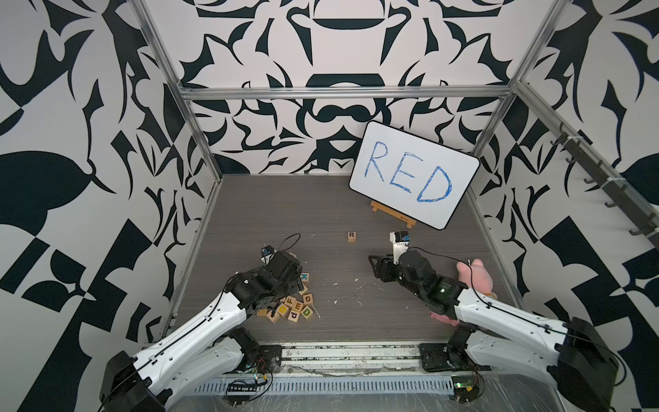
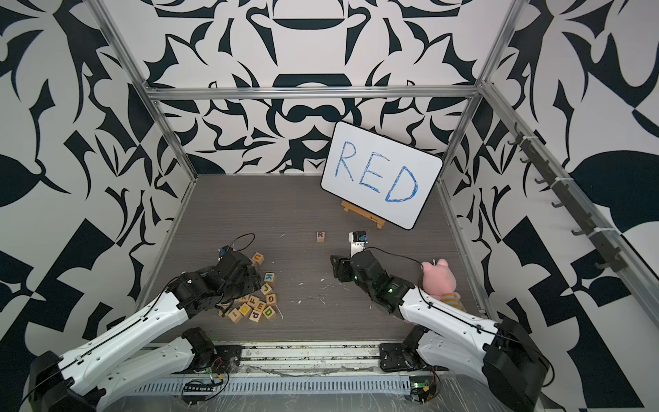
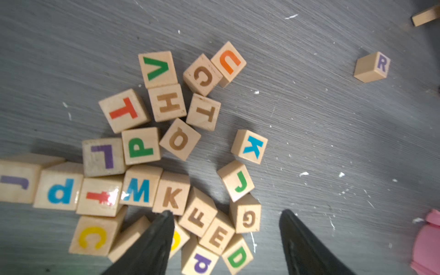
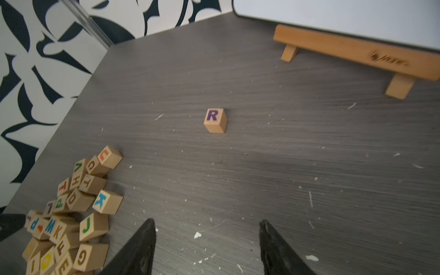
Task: Assemble the uppercase word "red" with letter blocks
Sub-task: Pick up the letter block from the center of the board.
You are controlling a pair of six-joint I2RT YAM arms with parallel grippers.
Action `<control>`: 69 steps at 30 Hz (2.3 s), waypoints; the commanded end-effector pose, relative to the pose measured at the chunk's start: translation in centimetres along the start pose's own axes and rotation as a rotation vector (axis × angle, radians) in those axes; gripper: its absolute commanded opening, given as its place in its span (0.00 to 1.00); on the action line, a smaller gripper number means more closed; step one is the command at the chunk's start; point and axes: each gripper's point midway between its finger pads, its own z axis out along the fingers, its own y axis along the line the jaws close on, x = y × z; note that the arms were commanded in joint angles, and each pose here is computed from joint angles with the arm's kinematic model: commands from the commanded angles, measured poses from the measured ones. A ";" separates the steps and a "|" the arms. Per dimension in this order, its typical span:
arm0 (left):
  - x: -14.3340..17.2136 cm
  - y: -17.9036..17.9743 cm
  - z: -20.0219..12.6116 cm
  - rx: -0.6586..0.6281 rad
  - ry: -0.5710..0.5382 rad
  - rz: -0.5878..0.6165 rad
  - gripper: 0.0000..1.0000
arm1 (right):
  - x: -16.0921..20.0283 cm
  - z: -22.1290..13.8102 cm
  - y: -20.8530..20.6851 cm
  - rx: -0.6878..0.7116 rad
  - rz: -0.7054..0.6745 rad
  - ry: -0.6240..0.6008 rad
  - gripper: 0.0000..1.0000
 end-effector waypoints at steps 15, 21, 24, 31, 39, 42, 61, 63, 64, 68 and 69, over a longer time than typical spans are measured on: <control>3.8 2.6 0.1 -0.090 0.172 -0.050 0.50 | 6.3 0.6 9.0 -0.244 -0.369 0.160 0.67; 4.1 2.6 0.0 -0.081 0.180 -0.087 0.34 | 6.6 1.1 8.2 -0.249 -0.405 0.095 0.67; 4.6 2.7 0.3 -0.078 0.198 -0.101 0.23 | 7.1 1.7 7.7 -0.246 -0.450 0.058 0.67; 5.8 2.5 0.4 -0.084 0.258 -0.090 0.13 | 7.6 1.8 7.8 -0.264 -0.469 0.068 0.67; 6.8 3.3 1.2 -0.127 0.296 -0.034 0.19 | 7.2 1.4 7.6 -0.267 -0.469 0.041 0.67; 7.4 2.9 1.5 -0.110 0.323 -0.032 0.28 | 7.0 1.2 7.4 -0.262 -0.472 0.026 0.67; 7.4 1.8 3.6 -0.085 0.326 0.029 0.39 | 7.0 1.0 7.2 -0.254 -0.472 0.025 0.68; 7.5 2.0 3.7 -0.089 0.326 0.041 0.40 | 7.0 1.0 7.2 -0.256 -0.473 0.025 0.68; 7.5 2.0 3.7 -0.091 0.326 0.047 0.40 | 7.0 1.0 7.2 -0.255 -0.472 0.025 0.68; 7.5 2.0 3.9 -0.095 0.325 0.060 0.42 | 6.9 1.0 7.2 -0.255 -0.474 0.024 0.68; 7.5 2.1 3.9 -0.099 0.326 0.064 0.42 | 7.0 1.0 7.2 -0.255 -0.474 0.024 0.68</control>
